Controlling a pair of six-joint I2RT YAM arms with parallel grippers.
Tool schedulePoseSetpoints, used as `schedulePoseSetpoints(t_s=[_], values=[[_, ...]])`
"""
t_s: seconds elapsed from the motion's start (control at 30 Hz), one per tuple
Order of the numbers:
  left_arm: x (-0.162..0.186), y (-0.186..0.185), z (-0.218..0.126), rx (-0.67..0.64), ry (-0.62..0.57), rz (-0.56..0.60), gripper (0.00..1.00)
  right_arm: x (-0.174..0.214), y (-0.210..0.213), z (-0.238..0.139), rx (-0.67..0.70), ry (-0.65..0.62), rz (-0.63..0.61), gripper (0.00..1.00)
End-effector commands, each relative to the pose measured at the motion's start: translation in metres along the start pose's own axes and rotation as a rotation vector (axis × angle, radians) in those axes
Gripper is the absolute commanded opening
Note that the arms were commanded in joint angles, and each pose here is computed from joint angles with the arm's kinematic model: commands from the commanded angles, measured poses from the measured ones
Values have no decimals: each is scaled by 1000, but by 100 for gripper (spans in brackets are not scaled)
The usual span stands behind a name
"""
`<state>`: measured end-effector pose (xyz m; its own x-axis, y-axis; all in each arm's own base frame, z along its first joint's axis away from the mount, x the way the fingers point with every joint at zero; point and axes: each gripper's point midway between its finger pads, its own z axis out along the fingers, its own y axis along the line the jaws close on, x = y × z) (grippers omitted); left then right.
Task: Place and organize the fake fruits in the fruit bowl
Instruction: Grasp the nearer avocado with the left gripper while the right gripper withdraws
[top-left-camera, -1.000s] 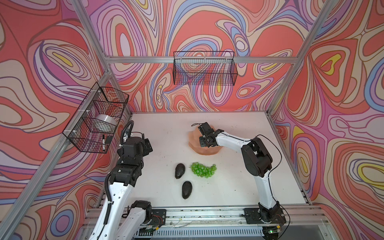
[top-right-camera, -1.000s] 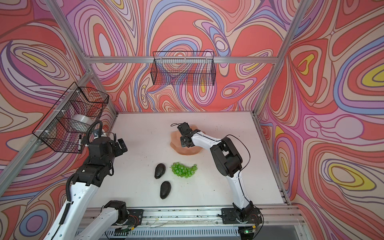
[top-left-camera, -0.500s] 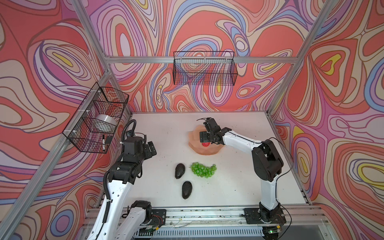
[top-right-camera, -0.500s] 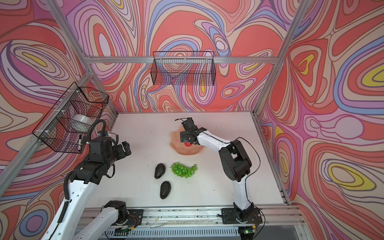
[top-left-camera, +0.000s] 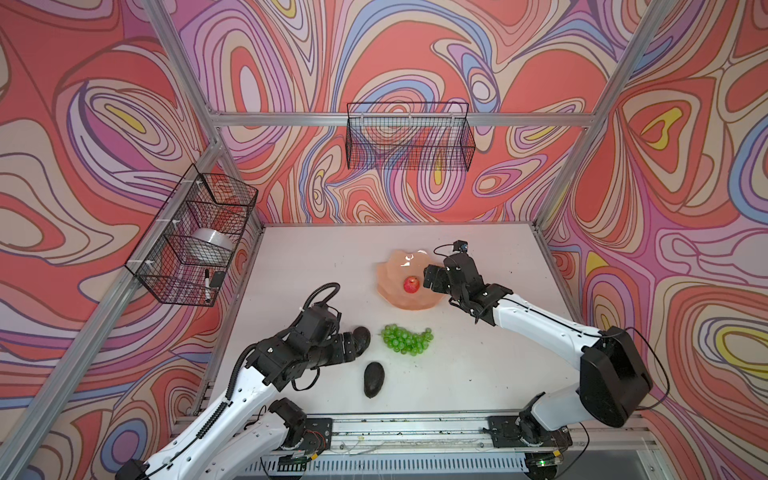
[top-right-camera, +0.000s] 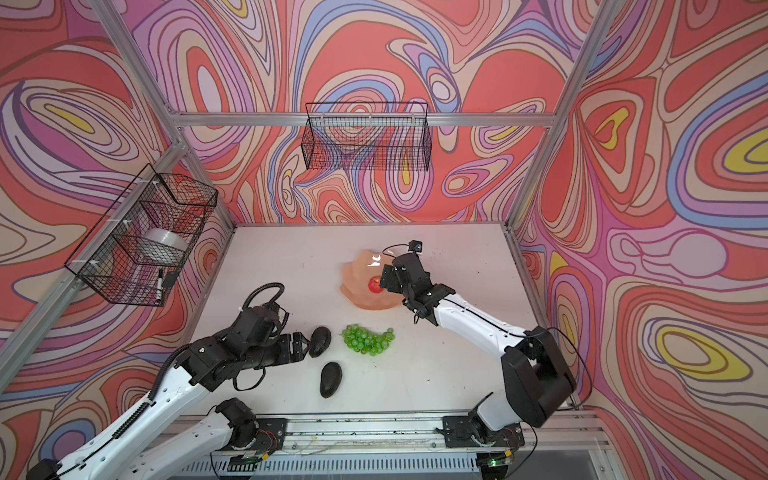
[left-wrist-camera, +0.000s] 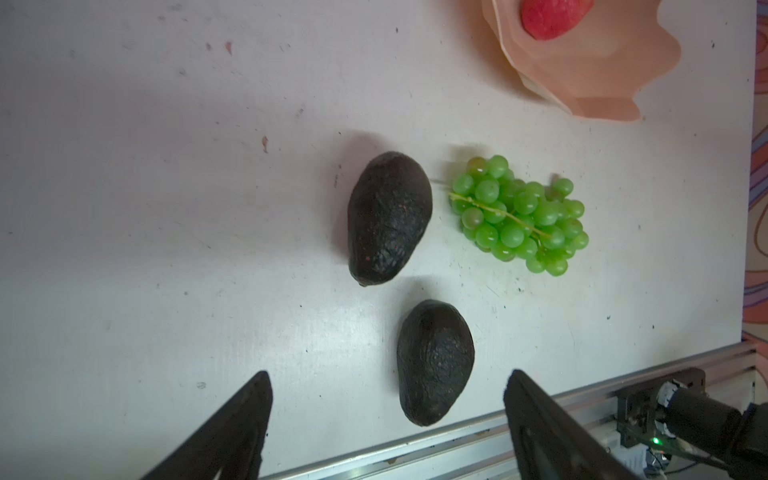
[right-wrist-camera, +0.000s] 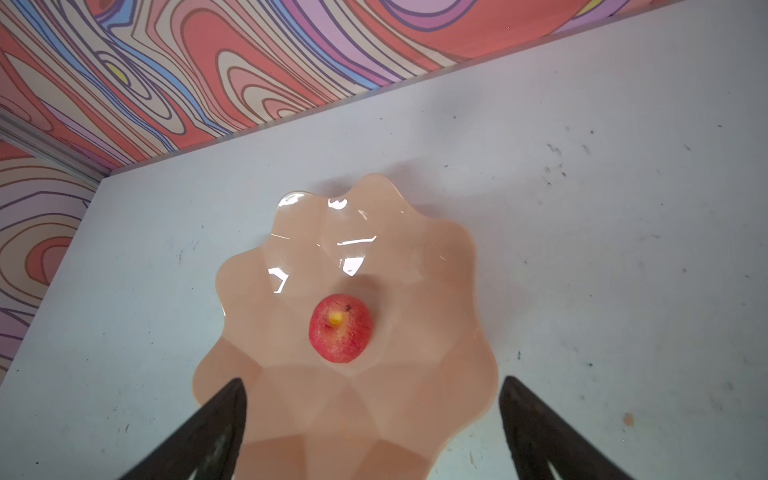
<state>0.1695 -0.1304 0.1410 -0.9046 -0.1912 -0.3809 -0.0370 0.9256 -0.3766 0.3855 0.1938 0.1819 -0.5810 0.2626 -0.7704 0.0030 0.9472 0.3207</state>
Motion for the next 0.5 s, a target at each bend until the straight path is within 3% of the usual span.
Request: schedulePoseSetpoints(t_s=[0.0,0.47], values=[[24,11,10,-84,55,-41,89,-23,-9,-25,3,-124,49,98],[57,-43,59,-103,162,172,91,-29,-25,-44,45,-176,37,98]])
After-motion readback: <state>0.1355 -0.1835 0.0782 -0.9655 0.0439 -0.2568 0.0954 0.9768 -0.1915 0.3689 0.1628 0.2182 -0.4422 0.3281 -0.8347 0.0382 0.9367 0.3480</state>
